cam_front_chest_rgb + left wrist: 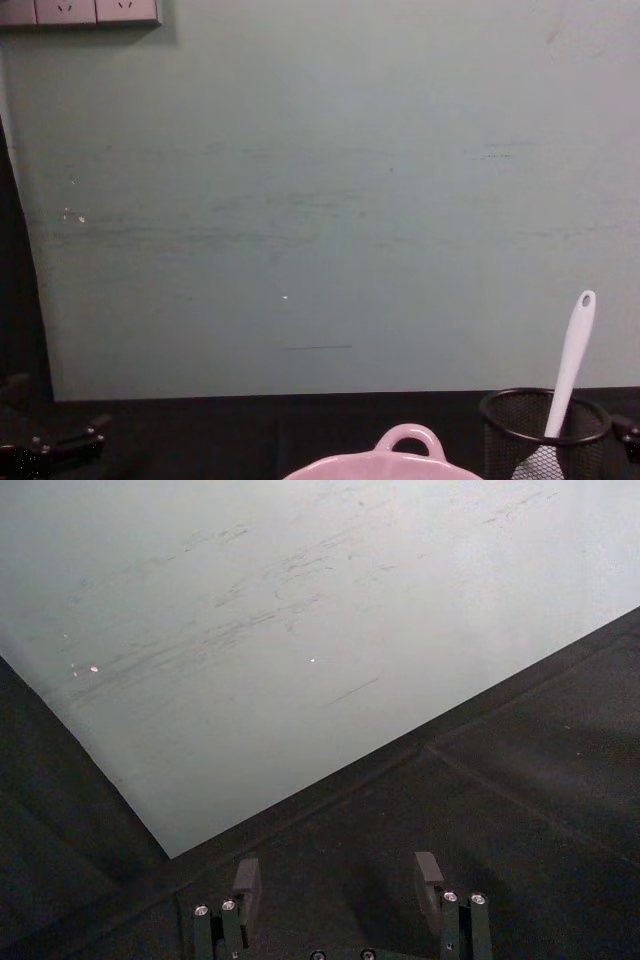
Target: Use the one hand to pick up the spoon and stir the clear water in the bowl.
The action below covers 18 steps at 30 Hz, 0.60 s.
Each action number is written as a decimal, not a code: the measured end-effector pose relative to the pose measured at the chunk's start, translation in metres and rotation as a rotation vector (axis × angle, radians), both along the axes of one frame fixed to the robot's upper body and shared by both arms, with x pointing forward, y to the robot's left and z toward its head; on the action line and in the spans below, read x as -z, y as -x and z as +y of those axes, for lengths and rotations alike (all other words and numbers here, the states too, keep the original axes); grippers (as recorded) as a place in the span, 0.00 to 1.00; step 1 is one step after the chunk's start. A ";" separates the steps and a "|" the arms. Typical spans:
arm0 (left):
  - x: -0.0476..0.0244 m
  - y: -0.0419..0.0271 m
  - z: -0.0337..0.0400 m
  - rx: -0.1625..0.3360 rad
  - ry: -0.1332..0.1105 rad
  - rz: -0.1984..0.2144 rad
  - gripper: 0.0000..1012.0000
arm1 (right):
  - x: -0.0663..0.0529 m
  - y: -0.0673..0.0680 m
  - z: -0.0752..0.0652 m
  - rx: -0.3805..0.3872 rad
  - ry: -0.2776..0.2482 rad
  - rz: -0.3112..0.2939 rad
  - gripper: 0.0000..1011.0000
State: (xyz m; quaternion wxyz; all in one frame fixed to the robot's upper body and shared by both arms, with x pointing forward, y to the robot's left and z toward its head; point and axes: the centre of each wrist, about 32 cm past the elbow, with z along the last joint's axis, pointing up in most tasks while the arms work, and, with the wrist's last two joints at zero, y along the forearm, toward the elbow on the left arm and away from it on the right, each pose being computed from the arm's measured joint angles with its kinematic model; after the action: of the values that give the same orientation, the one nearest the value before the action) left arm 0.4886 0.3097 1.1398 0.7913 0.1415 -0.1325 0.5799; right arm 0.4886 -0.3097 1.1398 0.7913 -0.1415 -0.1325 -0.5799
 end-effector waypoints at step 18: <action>0.0000 0.0000 0.0000 0.000 0.000 0.000 0.99 | 0.000 0.000 0.000 0.000 0.000 0.000 0.99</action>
State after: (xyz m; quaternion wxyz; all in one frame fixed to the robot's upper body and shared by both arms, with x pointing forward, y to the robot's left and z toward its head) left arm 0.4886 0.3097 1.1398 0.7913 0.1415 -0.1325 0.5799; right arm 0.4886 -0.3097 1.1398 0.7913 -0.1415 -0.1325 -0.5799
